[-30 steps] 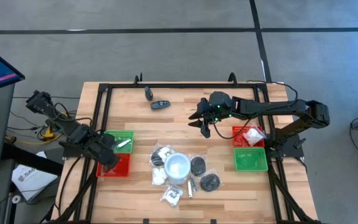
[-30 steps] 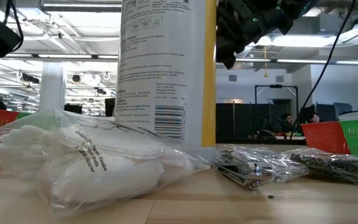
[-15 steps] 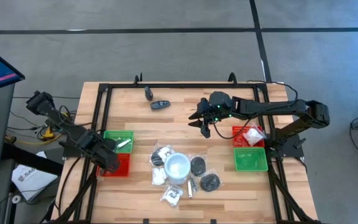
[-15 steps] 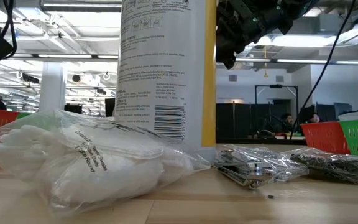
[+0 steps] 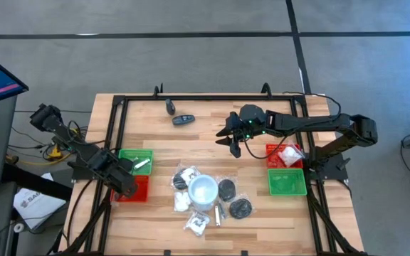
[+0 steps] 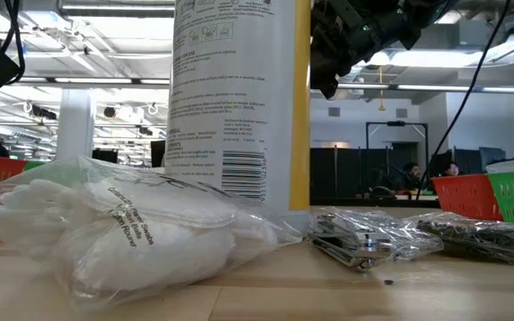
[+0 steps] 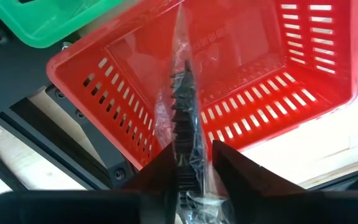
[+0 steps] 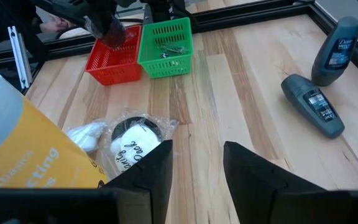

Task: Pick & Place Travel size toiletries
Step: Put the black hairbrush into the left red bin

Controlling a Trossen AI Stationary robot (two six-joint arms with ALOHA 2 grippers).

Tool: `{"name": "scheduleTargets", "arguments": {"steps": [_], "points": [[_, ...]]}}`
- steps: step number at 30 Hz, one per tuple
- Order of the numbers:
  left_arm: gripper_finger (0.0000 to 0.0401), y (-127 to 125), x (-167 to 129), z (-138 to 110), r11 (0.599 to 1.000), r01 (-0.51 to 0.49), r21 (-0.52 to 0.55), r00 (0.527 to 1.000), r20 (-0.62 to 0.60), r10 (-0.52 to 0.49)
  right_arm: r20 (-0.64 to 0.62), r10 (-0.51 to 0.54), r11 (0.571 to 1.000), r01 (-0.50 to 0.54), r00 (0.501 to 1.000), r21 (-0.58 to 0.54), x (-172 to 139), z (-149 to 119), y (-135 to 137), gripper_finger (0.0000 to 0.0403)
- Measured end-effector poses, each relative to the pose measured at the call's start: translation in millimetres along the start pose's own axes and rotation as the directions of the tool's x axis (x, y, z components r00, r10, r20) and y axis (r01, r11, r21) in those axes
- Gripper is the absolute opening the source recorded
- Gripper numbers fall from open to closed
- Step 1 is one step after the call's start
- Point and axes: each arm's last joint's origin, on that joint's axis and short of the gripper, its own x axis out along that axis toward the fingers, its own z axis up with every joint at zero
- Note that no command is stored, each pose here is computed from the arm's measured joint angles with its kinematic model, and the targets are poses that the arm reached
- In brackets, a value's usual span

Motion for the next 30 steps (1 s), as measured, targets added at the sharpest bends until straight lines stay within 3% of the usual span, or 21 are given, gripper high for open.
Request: {"name": "scheduleTargets", "arguments": {"steps": [15,30], "points": [[0.0161,0.1,0.0,1.2,1.0,0.003,0.001,0.999,0.039,-0.003,0.002,0.001,1.0,-0.001,1.0,0.0,0.1,0.2,0.1,0.0138],[0.0167,0.2,-0.1,2.1,0.999,0.001,0.048,0.998,0.069,-0.004,0.005,0.001,1.0,-0.001,1.0,0.0,0.1,0.5,0.4,0.0135]]}}
